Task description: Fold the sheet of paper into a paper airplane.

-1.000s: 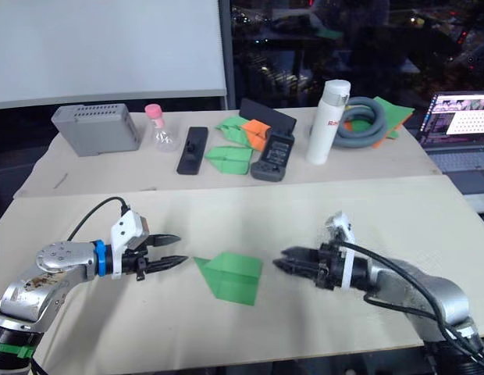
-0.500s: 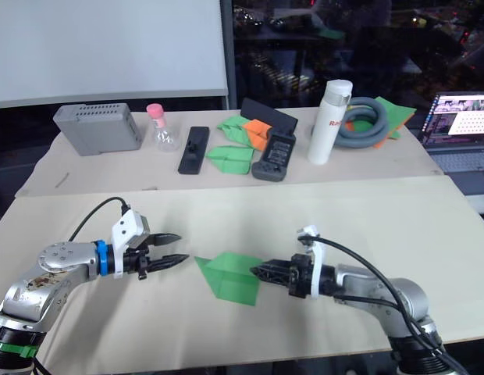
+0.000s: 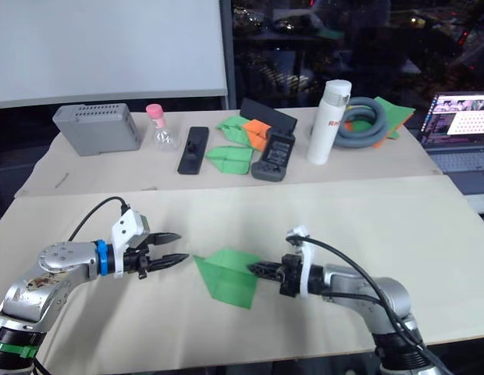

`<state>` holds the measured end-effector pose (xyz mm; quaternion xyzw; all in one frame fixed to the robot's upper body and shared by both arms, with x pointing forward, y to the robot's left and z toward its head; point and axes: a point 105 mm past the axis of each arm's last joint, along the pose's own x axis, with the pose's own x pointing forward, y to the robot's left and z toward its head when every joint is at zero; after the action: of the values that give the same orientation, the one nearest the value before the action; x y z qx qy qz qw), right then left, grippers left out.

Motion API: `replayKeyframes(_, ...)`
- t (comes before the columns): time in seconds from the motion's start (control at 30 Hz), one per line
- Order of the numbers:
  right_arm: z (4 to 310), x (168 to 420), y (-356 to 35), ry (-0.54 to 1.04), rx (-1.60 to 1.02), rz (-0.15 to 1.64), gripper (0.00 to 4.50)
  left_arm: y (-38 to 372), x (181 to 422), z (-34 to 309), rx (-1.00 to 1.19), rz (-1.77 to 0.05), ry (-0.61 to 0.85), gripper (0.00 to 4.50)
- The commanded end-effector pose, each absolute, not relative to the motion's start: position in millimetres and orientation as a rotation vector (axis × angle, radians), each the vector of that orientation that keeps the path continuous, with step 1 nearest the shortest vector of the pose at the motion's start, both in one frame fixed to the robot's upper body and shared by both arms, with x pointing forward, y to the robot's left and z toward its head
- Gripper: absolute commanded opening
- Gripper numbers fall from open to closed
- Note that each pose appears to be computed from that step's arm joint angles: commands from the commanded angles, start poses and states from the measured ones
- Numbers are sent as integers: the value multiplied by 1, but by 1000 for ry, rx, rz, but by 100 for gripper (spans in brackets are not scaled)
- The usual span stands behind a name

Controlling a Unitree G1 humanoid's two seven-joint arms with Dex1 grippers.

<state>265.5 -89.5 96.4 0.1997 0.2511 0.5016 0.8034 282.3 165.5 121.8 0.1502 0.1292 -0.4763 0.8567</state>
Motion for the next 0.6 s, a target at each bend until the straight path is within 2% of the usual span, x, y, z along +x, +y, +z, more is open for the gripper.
replayKeyframes(0.03,133,279,-91,357,355,1100,5,164,282,134,333,-1001,219,281)
replayKeyframes(0.17,164,288,-89,196,220,1130,5,165,283,134,331,-997,218,281)
replayKeyframes(0.3,182,290,-86,65,9,1173,5,165,284,134,328,-996,216,281)
replayKeyframes(0.43,189,295,-82,-79,-270,1172,5,165,283,133,326,-994,216,281)
replayKeyframes(0.6,185,297,-76,-365,-773,1161,5,167,284,130,326,-987,222,281)
